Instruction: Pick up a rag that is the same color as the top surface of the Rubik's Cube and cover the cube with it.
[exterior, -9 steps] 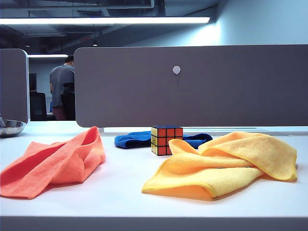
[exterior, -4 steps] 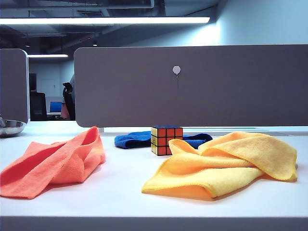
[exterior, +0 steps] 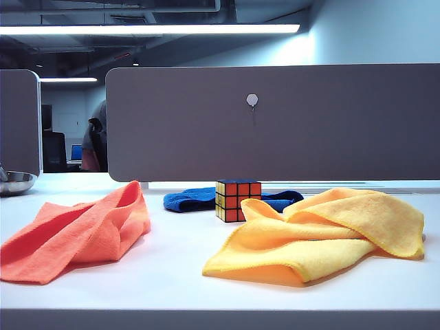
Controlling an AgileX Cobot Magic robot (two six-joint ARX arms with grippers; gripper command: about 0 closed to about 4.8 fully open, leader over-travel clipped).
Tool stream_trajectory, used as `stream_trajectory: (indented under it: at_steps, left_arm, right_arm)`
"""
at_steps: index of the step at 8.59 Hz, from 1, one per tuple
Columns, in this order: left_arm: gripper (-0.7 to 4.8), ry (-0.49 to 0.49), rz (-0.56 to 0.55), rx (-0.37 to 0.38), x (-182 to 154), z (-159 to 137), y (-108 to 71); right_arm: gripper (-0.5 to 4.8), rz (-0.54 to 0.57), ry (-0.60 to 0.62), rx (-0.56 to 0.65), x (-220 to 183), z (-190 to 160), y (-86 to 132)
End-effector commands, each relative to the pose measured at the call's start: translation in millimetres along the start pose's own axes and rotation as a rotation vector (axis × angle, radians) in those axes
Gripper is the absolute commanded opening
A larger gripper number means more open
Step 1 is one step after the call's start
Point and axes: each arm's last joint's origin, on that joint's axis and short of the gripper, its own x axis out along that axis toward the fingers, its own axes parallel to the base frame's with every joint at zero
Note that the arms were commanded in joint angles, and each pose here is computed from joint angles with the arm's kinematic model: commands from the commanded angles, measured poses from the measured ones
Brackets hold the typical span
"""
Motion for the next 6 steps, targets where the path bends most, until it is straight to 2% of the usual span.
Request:
stream_trajectory:
  at_steps: [1, 2, 3, 4, 6]
  left_arm:
    - [-0.05, -0.017, -0.013, 0.003, 0, 2, -0.5]
    - [-0.05, -0.027, -0.089, 0.006, 0, 4, -2.7]
    - [-0.06, -0.085, -0.161, 0.019, -1, 10, -4.9]
    - [-0.06, -0.142, -0.196, 0.034, -2, 15, -6.1]
    - [-0.06, -0.163, -0.220, 0.040, -2, 18, -6.8]
  right_arm:
    - [-0.01, 0.003, -0.024, -0.006, 0, 1, 0]
    - [-0.01, 0.010, -0.060, -0.012, 0, 5, 1]
    - [-0.01, 0.009, -0.093, -0.051, -2, 28, 2]
    - [-0.01, 0.006, -0.090, -0.110, -6, 49, 4]
    - [-0.01, 0.006, -0.094, -0.128, -10, 67, 5]
